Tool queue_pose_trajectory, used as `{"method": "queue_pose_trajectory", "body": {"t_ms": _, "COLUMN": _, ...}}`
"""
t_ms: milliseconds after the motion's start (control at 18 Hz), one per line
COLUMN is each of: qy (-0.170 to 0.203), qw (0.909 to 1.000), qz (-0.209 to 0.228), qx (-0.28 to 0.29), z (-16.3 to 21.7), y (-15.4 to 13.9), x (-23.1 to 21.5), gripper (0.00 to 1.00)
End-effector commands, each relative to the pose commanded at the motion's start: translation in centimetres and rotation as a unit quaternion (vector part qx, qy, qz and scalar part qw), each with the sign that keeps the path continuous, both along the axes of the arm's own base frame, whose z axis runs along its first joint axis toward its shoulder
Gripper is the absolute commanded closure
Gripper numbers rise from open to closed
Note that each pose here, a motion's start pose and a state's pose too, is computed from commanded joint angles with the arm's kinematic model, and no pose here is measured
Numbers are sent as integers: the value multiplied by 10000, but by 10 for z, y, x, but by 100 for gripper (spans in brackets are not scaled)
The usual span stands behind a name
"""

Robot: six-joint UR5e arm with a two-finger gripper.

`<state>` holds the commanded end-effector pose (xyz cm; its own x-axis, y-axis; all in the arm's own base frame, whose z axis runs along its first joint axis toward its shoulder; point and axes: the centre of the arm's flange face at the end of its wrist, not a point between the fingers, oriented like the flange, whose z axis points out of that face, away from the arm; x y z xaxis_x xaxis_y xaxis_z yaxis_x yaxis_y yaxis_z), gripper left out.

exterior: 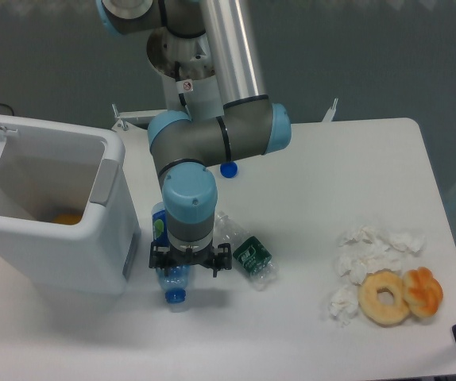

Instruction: Pick up the plastic bottle

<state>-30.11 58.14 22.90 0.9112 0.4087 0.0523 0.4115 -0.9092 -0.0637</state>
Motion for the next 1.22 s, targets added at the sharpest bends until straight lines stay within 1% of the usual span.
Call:
{"method": "queue_pose_trajectory", "body": {"t_ms": 167, "qy": -15, "qw": 10000, "qz": -77, "qx": -18, "z": -3, "y": 4, "x": 9, "gripper": 0}}
{"method": "queue_pose_trajectory", "body": {"t_ms": 778, "qy": -59, "qw": 9999, "qz": -38, "qx": -105, "z": -14, "y": 5, "x": 11, "gripper": 0}}
{"method": "queue_pose_trajectory", "body": {"t_ms": 1222, "qy": -30, "qw": 10000, "qz": -69, "qx": -59, "z": -11, "y": 11, "x": 10, "gripper": 0}}
